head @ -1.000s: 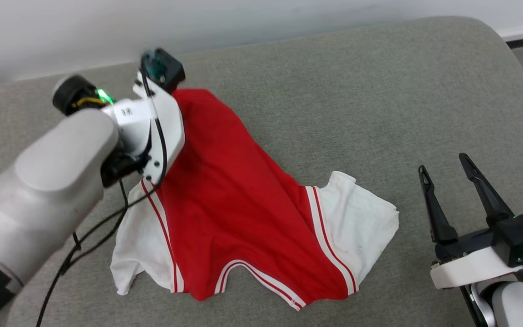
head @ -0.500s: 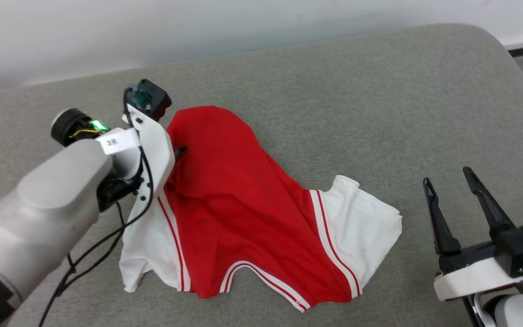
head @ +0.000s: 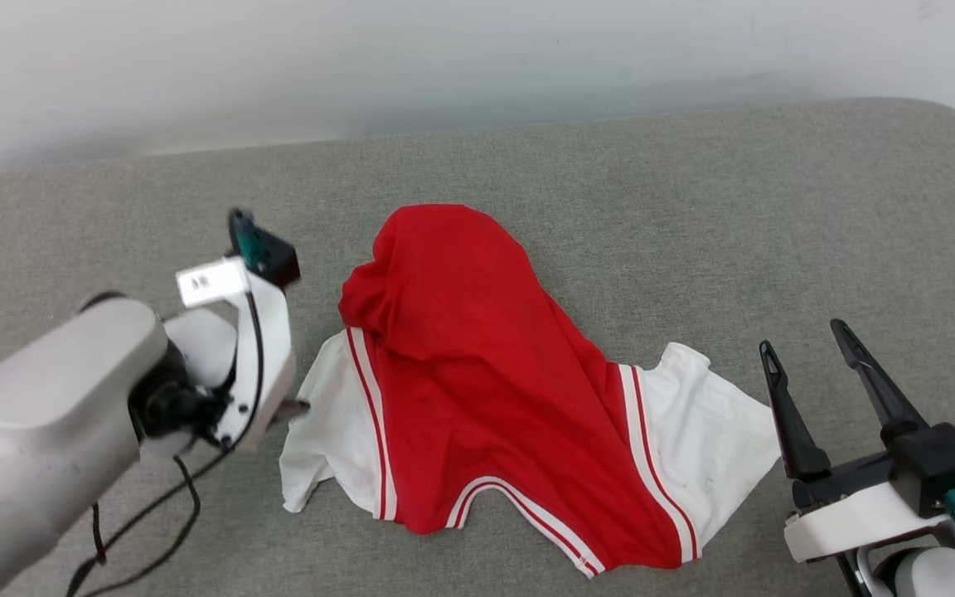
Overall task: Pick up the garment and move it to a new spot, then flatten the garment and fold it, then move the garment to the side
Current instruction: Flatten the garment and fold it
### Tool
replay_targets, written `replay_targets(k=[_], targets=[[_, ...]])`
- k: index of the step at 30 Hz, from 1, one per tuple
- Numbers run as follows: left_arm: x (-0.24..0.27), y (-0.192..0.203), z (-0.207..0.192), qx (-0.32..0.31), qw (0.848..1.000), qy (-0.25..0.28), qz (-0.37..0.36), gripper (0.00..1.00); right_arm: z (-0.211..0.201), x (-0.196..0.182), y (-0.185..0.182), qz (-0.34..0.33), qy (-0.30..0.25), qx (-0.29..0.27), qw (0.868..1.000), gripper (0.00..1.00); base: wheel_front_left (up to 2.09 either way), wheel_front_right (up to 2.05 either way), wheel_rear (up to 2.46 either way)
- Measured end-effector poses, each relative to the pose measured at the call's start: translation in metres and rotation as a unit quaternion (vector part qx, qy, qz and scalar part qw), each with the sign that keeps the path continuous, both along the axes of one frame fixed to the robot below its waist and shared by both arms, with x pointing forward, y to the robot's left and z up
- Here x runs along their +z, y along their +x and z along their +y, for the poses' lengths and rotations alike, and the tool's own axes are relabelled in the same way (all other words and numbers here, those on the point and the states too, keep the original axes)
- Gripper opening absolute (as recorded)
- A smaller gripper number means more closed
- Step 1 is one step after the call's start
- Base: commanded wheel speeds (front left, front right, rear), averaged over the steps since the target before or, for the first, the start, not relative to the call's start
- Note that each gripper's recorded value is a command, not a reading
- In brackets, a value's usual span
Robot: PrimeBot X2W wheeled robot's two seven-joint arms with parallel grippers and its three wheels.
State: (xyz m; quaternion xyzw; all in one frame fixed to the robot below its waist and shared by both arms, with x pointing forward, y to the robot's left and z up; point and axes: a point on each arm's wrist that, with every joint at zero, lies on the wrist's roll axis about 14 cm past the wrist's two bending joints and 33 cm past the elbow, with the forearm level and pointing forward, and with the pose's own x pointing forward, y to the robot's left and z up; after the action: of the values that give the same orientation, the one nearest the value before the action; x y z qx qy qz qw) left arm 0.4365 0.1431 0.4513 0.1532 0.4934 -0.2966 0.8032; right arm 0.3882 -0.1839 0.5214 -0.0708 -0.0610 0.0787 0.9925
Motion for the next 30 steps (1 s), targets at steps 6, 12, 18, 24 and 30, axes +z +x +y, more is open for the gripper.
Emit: replay_targets(k=[6, 12, 18, 24, 30], targets=[[-0.036, -0.038, 0.005, -0.026, 0.996, 0.035, 0.075, 1.0, -0.003, -0.002, 0.002, 0.003, -0.004, -0.001, 1.0, 1.0, 0.0, 0.0, 0.0], [-0.068, -0.059, 0.003, -0.052, 0.99, 0.062, 0.112, 1.0, -0.007, -0.007, 0.003, 0.01, -0.005, -0.008, 1.0, 1.0, 0.0, 0.0, 0.0], [-0.08, -0.059, -0.002, -0.051, 0.991, 0.056, 0.114, 0.0, -0.012, -0.007, 0.004, 0.01, -0.007, -0.015, 1.0, 1.0, 0.0, 0.0, 0.0], [-0.065, -0.046, -0.008, -0.047, 0.997, 0.022, 0.052, 0.0, -0.017, 0.002, 0.003, -0.001, -0.015, -0.017, 1.0, 1.0, 0.0, 0.0, 0.0], [-0.03, -0.032, 0.008, -0.026, 0.999, -0.008, -0.027, 0.0, -0.027, 0.013, 0.018, 0.01, -0.096, 0.02, 0.995, 1.0, 0.0, 0.0, 0.0]])
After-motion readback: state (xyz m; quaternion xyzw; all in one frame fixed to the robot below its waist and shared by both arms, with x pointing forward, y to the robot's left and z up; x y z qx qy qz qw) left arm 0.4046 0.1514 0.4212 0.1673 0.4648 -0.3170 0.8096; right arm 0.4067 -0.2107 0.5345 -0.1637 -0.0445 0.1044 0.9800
